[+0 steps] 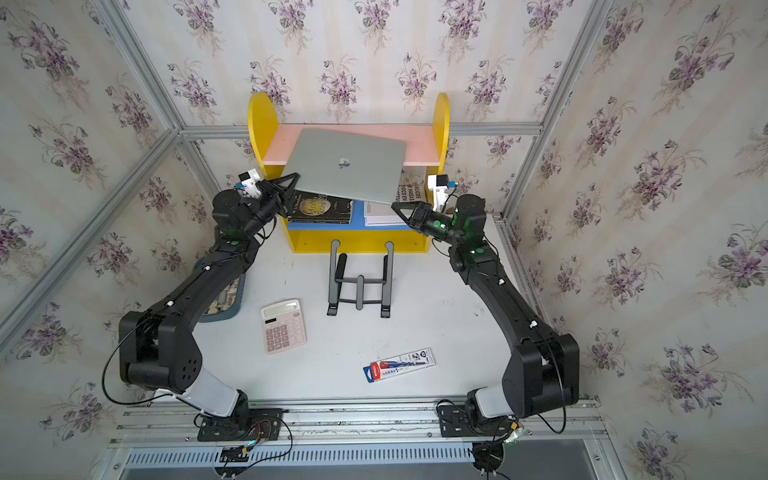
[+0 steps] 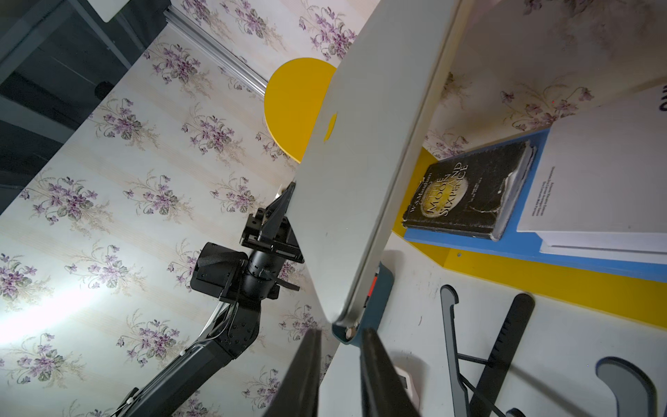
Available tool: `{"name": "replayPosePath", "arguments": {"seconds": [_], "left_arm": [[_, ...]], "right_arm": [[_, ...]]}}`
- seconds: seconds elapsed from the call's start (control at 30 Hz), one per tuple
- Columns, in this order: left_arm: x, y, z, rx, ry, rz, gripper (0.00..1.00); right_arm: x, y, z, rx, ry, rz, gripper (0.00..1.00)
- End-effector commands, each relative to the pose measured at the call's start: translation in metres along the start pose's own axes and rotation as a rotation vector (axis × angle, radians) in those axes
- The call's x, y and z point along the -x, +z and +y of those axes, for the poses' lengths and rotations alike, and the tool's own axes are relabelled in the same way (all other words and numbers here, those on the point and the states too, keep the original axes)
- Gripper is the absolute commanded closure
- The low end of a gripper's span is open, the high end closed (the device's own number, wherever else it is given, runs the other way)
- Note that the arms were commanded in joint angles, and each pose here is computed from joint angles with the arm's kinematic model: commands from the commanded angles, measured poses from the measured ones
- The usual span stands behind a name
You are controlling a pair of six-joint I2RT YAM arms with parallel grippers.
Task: Close the laptop lid and set it aside
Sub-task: Place the laptop on the shelf.
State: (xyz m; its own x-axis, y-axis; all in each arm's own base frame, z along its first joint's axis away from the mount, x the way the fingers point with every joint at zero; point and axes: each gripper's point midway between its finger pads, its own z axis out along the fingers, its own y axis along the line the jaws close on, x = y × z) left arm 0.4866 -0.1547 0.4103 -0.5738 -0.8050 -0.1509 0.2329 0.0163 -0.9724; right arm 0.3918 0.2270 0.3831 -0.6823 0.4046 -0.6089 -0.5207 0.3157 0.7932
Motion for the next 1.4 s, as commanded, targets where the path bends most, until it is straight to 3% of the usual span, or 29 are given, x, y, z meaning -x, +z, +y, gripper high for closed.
{"name": "replayPosePath", "arguments": {"seconds": [0.0, 0.23, 0.73, 1.37], "left_arm": [[0.012, 0.002, -0.003, 0.004, 0.040, -0.076, 1.00], [0.006, 0.009, -0.009, 0.000, 0.049, -0.065, 1.00], [0.003, 0.015, -0.010, -0.002, 0.058, -0.034, 0.98], [-0.002, 0.025, -0.014, 0.025, 0.081, 0.061, 0.55]], "right_arm": [[-0.006, 0.006, 0.005, 0.006, -0.037, 0.018, 0.79], [-0.013, 0.023, 0.007, -0.001, -0.050, 0.052, 0.81], [0.026, 0.049, 0.000, -0.073, -0.090, 0.034, 0.81], [0.051, 0.056, 0.000, -0.090, -0.093, 0.008, 0.80]]}}
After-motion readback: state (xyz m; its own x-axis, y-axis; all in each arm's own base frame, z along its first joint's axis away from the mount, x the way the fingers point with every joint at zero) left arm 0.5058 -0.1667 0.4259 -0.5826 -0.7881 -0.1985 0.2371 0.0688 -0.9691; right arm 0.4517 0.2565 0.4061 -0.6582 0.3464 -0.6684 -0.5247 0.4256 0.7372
